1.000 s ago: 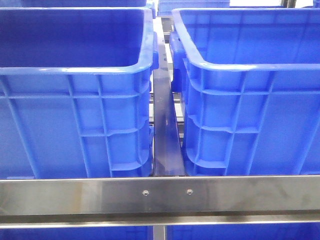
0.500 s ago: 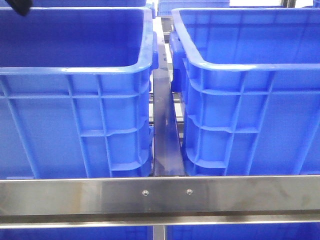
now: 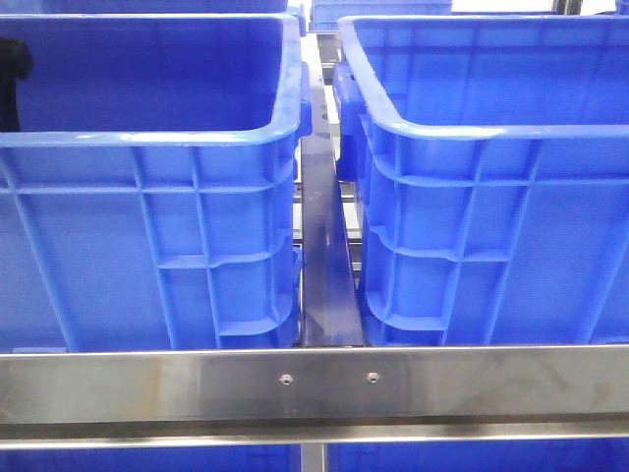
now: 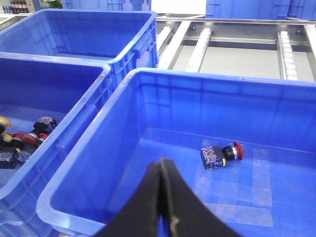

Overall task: Pick red and yellow buttons and place in box
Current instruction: 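Lower the left gripper onto a yellow-capped button and close it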

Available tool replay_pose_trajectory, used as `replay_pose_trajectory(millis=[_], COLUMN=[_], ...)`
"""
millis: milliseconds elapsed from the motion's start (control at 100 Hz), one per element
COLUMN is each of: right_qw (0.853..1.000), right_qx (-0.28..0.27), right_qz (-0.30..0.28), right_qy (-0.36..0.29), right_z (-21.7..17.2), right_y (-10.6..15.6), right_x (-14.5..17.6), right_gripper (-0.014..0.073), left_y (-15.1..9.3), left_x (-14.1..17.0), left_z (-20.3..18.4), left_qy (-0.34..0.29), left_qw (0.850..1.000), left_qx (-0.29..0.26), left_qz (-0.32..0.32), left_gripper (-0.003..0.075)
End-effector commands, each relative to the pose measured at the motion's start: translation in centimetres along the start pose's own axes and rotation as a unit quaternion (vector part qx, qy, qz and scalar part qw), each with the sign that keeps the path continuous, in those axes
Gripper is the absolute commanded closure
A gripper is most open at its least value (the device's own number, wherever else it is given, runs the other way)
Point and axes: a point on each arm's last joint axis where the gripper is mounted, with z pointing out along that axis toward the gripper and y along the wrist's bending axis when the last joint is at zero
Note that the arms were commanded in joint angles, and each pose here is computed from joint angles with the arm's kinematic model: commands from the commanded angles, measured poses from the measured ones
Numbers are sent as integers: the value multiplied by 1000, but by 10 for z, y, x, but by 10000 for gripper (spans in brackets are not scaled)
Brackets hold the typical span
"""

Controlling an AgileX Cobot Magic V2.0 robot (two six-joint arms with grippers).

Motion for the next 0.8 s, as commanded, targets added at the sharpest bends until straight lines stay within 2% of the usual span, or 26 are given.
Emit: replay_pose_trajectory(millis=[0,270,790], right_qw=[999,999,999], right_qx=[11,11,11], right_qz=[-1,-1,-1], right_qy=[-31,-31,-31], right_z=[-2,-2,-2], right_y=[-1,-1,-1], right_x=[-10,-10,-10], right_gripper=[662,662,662], left_y=[-1,-5,-10], left_x=[-16,-21,-19], left_z=[-7,9,41], left_qy=[-51,-67,-28], left_qw=[999,997,999], left_qx=[16,26,17], left_qz=[-12,-9,-4], left_gripper=[164,164,165])
